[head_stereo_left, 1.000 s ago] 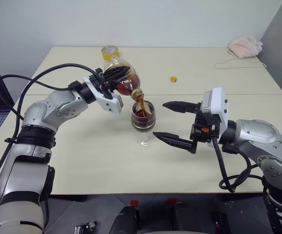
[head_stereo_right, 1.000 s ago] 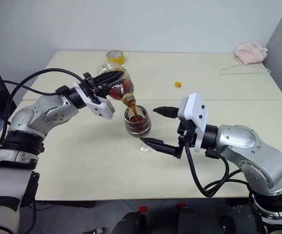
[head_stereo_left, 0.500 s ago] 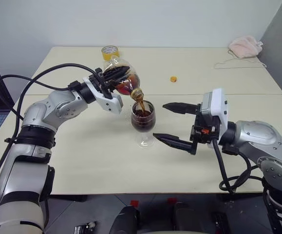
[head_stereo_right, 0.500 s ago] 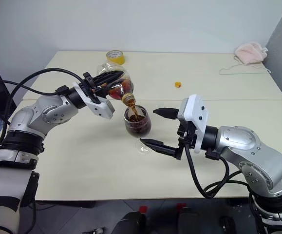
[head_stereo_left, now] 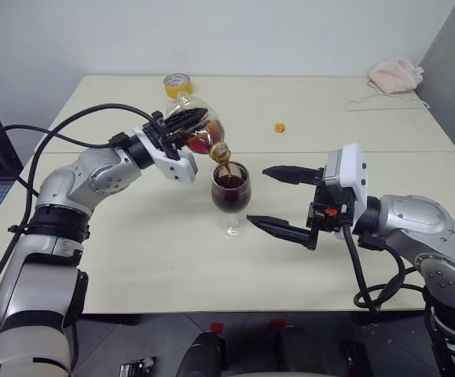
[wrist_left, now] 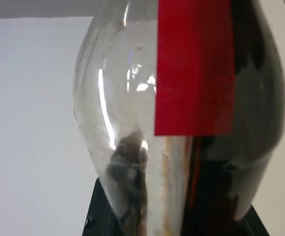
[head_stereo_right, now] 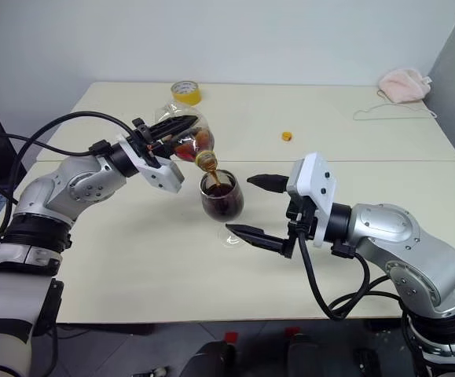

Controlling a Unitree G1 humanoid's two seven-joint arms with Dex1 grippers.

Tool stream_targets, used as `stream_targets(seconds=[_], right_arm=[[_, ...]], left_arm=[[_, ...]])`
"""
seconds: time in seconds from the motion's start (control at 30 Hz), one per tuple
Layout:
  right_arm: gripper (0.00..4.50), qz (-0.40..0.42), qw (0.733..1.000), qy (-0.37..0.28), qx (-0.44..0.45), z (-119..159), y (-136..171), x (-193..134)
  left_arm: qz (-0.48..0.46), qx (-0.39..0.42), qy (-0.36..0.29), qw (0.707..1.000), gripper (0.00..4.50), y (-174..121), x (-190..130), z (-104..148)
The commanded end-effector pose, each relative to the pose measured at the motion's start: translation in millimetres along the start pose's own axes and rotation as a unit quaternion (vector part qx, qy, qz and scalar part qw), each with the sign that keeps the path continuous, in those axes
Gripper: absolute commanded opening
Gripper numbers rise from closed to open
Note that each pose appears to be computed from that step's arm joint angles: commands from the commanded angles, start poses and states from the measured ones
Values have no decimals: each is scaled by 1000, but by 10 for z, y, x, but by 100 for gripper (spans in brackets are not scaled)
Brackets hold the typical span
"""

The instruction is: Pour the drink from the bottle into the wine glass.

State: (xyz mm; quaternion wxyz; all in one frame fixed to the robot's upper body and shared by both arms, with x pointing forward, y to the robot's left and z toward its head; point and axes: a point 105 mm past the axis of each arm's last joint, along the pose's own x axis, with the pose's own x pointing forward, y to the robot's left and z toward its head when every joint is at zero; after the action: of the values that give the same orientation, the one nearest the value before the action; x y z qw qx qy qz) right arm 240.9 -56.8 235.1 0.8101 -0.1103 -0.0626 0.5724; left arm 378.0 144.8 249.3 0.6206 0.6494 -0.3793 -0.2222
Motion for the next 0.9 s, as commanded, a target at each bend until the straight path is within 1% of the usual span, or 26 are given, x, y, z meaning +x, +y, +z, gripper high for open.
stream_targets(seconds=[0.03, 0.27, 0.57, 0.73, 0.83, 0.9], right_arm=[[450, 9, 1000, -17, -15, 93, 50, 10], [450, 8, 1000, -19, -16, 91, 51, 11], [450, 7, 1000, -21, -17, 90, 41, 24], [450, 2, 999, -22, -23, 91, 32, 27], [450, -2, 999, -24, -30, 93, 30, 19], [450, -5, 999, -25, -34, 88, 29, 16]], left_arm=[[45, -9, -6, 999, 74, 228, 6, 35], [47, -27, -10, 999, 74, 209, 6, 98], [59, -64, 2, 996, 74, 186, -11, 89], [78, -138, 27, 987, 74, 160, -33, 25], [110, -223, 56, 967, 74, 153, -64, -50], [126, -282, 74, 948, 74, 119, -89, -89]])
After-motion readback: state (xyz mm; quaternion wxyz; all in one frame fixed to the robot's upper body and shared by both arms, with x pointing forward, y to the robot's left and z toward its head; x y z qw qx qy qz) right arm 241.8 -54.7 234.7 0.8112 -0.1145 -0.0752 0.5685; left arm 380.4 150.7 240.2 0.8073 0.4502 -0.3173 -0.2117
